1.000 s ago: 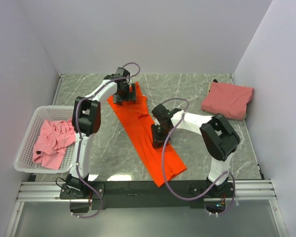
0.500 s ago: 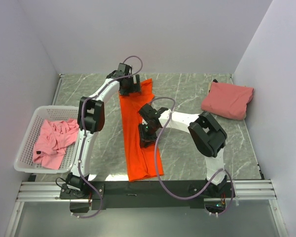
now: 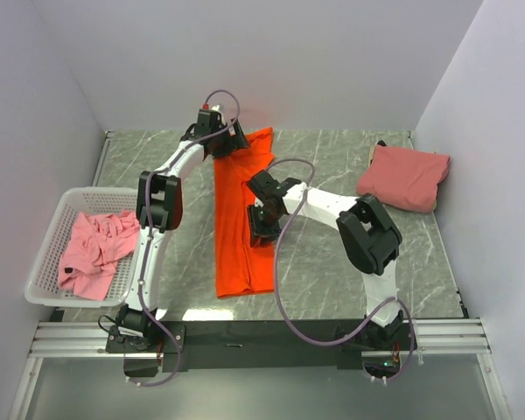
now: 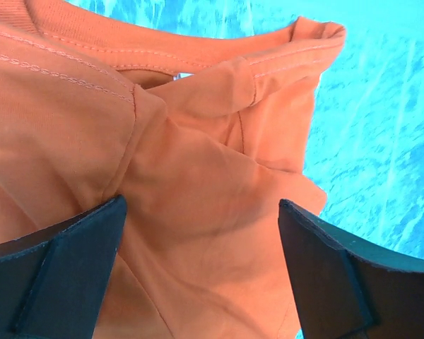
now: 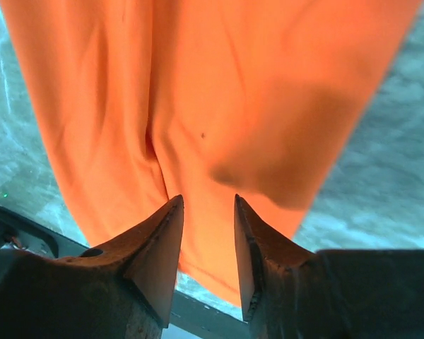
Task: Fold and stack the t-shirts
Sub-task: Fold the tshirt
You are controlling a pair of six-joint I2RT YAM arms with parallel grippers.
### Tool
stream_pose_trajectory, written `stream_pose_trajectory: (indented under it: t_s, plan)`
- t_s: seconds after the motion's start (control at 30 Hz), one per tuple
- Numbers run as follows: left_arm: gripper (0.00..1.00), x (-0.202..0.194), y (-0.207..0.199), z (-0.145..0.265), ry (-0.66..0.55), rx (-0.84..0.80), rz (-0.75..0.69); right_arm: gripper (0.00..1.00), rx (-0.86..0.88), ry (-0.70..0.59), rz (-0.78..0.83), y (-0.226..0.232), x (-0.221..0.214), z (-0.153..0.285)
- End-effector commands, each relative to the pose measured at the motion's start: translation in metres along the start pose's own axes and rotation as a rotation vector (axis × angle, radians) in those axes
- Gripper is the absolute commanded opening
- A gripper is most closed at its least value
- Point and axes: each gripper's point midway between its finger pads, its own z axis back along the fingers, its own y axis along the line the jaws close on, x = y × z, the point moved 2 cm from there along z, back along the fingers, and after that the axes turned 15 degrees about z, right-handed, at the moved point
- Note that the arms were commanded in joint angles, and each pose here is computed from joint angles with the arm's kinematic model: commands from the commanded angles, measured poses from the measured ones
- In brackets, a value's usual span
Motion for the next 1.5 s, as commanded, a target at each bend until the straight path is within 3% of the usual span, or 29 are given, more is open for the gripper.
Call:
stream_pose_trajectory:
  t_s: [0.0, 0.2, 0.3, 0.43, 0.47, 0.53, 0.57, 0.63, 0.7, 0.73, 0.93, 1.17, 1.47]
  plan:
    - [0.96, 0.007, -0.011, -0.007, -0.023, -0.081, 0.002, 0.43, -0.011, -0.127, 0.045, 0.011, 0.023, 0.052]
    - [0.98, 0.049, -0.075, 0.064, -0.16, -0.177, -0.088, 0.46, 0.001, -0.189, 0.048, 0.017, 0.007, 0.09]
    - [0.98, 0.069, -0.116, 0.133, -0.244, -0.199, -0.145, 0.48, -0.016, -0.122, 0.033, 0.005, -0.032, 0.08]
    - [0.98, 0.043, -0.12, 0.179, -0.227, -0.153, -0.21, 0.5, -0.035, -0.064, 0.048, 0.0, -0.075, 0.069]
    - [0.97, 0.021, -0.094, 0.179, -0.173, -0.064, -0.191, 0.5, -0.036, -0.05, 0.052, 0.002, -0.084, 0.066]
    - [0.96, 0.0, -0.101, 0.215, -0.171, -0.066, -0.174, 0.5, -0.037, -0.025, 0.054, 0.001, -0.105, 0.06]
    - [0.96, -0.03, -0.07, 0.212, -0.124, -0.004, -0.151, 0.5, -0.03, -0.015, 0.054, 0.005, -0.113, 0.058]
    - [0.96, -0.057, -0.076, 0.249, -0.137, -0.034, -0.114, 0.5, -0.011, -0.006, 0.046, 0.007, -0.128, 0.053]
    - [0.96, -0.103, -0.037, 0.255, -0.068, 0.043, -0.07, 0.5, 0.009, -0.005, 0.036, 0.012, -0.139, 0.048]
    - [0.96, -0.119, -0.044, 0.273, -0.062, 0.016, -0.041, 0.5, 0.015, -0.009, 0.034, 0.015, -0.14, 0.048]
    - [0.95, -0.221, 0.018, 0.308, 0.096, 0.149, 0.046, 0.5, 0.008, -0.068, 0.022, 0.022, -0.131, 0.051]
    - [0.95, -0.254, 0.059, 0.339, 0.089, 0.222, 0.135, 0.5, -0.015, -0.096, -0.022, 0.022, -0.118, 0.039]
    - [0.93, -0.27, 0.074, 0.357, 0.102, 0.227, 0.176, 0.49, -0.08, -0.095, -0.035, 0.012, -0.112, 0.017]
